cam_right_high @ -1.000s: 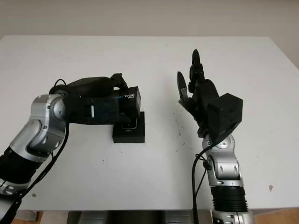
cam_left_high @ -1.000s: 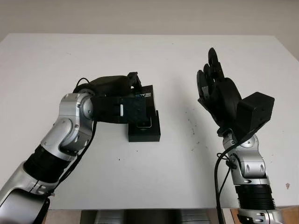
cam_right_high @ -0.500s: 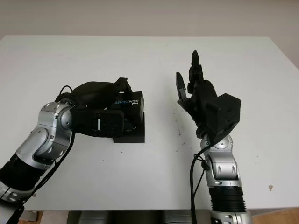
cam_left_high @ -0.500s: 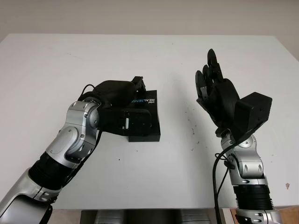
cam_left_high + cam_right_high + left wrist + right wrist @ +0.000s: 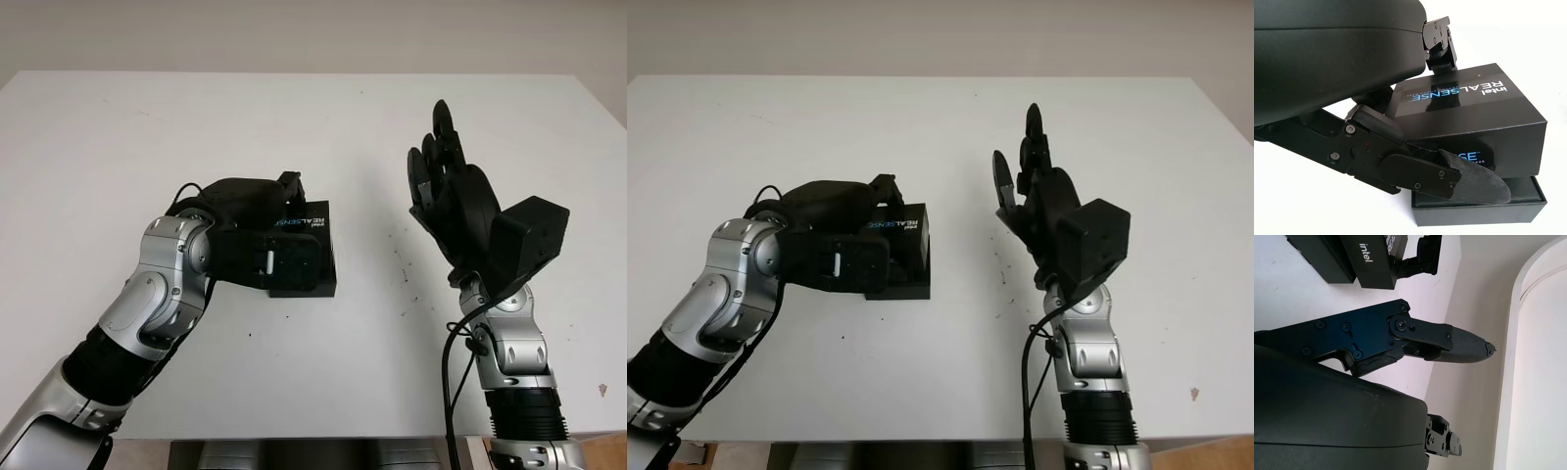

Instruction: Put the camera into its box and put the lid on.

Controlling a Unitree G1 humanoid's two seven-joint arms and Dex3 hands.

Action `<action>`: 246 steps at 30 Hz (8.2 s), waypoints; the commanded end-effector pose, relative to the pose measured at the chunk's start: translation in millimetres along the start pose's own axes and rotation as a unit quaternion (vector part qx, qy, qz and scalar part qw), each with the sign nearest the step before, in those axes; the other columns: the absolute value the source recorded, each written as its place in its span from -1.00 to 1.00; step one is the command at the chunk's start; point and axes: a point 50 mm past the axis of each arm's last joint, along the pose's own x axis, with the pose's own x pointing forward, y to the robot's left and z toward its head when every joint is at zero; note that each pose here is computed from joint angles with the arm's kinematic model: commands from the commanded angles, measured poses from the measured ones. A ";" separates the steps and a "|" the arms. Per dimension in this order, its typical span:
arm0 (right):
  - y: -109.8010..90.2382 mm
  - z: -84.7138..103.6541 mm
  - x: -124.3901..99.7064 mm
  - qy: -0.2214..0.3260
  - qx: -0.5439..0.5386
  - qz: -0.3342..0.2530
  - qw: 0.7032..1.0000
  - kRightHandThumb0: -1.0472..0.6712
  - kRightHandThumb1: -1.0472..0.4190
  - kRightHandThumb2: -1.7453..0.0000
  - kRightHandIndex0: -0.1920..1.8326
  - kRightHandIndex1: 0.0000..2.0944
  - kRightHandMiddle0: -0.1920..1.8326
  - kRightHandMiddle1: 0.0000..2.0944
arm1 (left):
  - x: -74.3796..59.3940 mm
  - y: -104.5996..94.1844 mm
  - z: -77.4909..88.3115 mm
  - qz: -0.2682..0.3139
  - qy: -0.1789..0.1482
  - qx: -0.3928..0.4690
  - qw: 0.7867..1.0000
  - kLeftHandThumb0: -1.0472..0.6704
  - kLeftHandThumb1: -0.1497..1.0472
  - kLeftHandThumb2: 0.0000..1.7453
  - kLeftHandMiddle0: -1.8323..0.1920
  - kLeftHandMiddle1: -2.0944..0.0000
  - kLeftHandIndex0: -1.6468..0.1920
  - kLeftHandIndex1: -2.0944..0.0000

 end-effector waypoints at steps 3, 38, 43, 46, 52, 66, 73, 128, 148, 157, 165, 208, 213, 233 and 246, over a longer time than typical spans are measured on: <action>5.8 3.7 4.1 -0.005 -0.001 0.003 1.000 -0.64 -1.00 0.35 -1.00 -1.00 -1.00 -1.00 | -4.0 -3.8 1.7 -0.005 0.001 -0.001 1.000 -0.05 1.00 -0.66 0.20 -1.00 0.89 -0.88; 8.9 0.1 3.6 0.001 0.006 0.002 1.000 -0.65 -1.00 0.36 -1.00 -1.00 -1.00 -1.00 | 5.6 -17.4 23.7 -0.013 -0.024 -0.005 1.000 -0.04 1.00 -0.73 0.14 -1.00 0.85 -0.99; 8.8 -0.1 3.1 0.001 0.006 -0.001 1.000 -0.65 -1.00 0.36 -1.00 -1.00 -1.00 -1.00 | 5.3 -19.8 24.3 -0.020 -0.025 0.013 0.999 0.00 1.00 -0.73 0.16 -1.00 0.98 -0.90; 8.4 -0.1 2.8 0.000 0.006 -0.002 1.000 -0.64 -1.00 0.36 -1.00 -1.00 -1.00 -1.00 | 4.8 -22.3 22.6 -0.021 -0.027 0.032 0.999 -0.04 1.00 -0.77 0.13 -1.00 0.83 -0.96; 7.4 0.1 3.2 -0.003 0.005 -0.003 1.000 -0.65 -1.00 0.36 -1.00 -1.00 -1.00 -1.00 | 0.2 -23.8 23.0 -0.034 -0.021 0.088 0.995 -0.29 1.00 -0.67 0.62 -0.66 0.97 -0.27; 4.7 1.7 3.2 -0.001 0.009 0.000 1.000 -0.65 -1.00 0.39 -1.00 -1.00 -1.00 -1.00 | -11.0 -20.7 30.9 -0.041 -0.030 0.045 0.998 -0.76 1.00 -0.55 1.00 1.00 1.00 1.00; 3.9 1.9 2.8 0.004 0.006 0.004 1.000 -0.66 -1.00 0.39 -1.00 -1.00 -1.00 -1.00 | -20.5 -13.8 30.3 -0.031 -0.039 0.001 0.999 -0.81 1.00 -0.51 1.00 1.00 1.00 1.00; -4.4 2.2 -4.0 0.018 -0.019 0.029 0.999 -0.62 -1.00 0.35 -1.00 -1.00 -1.00 -1.00 | -63.2 14.9 -41.0 0.211 -0.140 -0.178 0.951 -0.90 0.94 -0.91 1.00 1.00 1.00 1.00; -0.6 2.0 -5.7 0.018 -0.007 0.031 0.999 -0.63 -1.00 0.36 -1.00 -1.00 -1.00 -1.00 | -92.1 -20.2 -11.9 0.179 -0.129 0.153 0.963 -0.82 0.82 -0.95 0.87 0.93 0.92 0.96; 1.4 1.0 -4.1 0.018 -0.001 0.030 0.999 -0.64 -1.00 0.38 -1.00 -1.00 -1.00 -1.00 | -84.1 -37.4 -8.0 0.195 -0.085 0.172 0.962 -0.84 0.92 -0.93 0.86 0.93 0.90 0.96; 0.3 2.0 -5.4 0.019 -0.001 0.029 0.999 -0.65 -1.00 0.40 -1.00 -1.00 -1.00 -1.00 | -71.9 -55.6 2.3 0.179 -0.054 0.132 0.973 -0.91 0.95 -0.93 0.83 0.93 0.98 0.98; 1.5 -0.7 -7.9 0.025 -0.001 0.029 0.999 -0.64 -1.00 0.39 -1.00 -1.00 -1.00 -1.00 | -40.4 -77.5 12.7 0.216 -0.066 0.167 0.960 -0.34 1.00 -0.71 0.97 -0.85 1.00 -0.59; 2.2 -1.7 -7.2 0.026 0.001 0.029 0.999 -0.65 -1.00 0.38 -1.00 -1.00 -1.00 -1.00 | -40.7 -75.7 14.7 0.241 -0.084 0.154 0.954 -0.03 1.00 -0.58 0.79 -0.99 0.96 -0.90; 2.1 -4.9 -8.7 0.028 -0.001 0.032 0.999 -0.67 -1.00 0.39 -1.00 -1.00 -1.00 -1.00 | -55.1 -15.1 11.7 0.214 -0.092 0.101 0.967 -0.09 1.00 -0.58 0.80 -1.00 1.00 -1.00; 4.6 -2.6 -5.6 0.022 0.005 0.029 0.999 -0.63 -1.00 0.39 -1.00 -1.00 -1.00 -1.00 | -34.0 17.7 -4.6 0.178 -0.068 0.051 0.980 -0.11 1.00 -0.88 0.41 -1.00 0.62 -0.84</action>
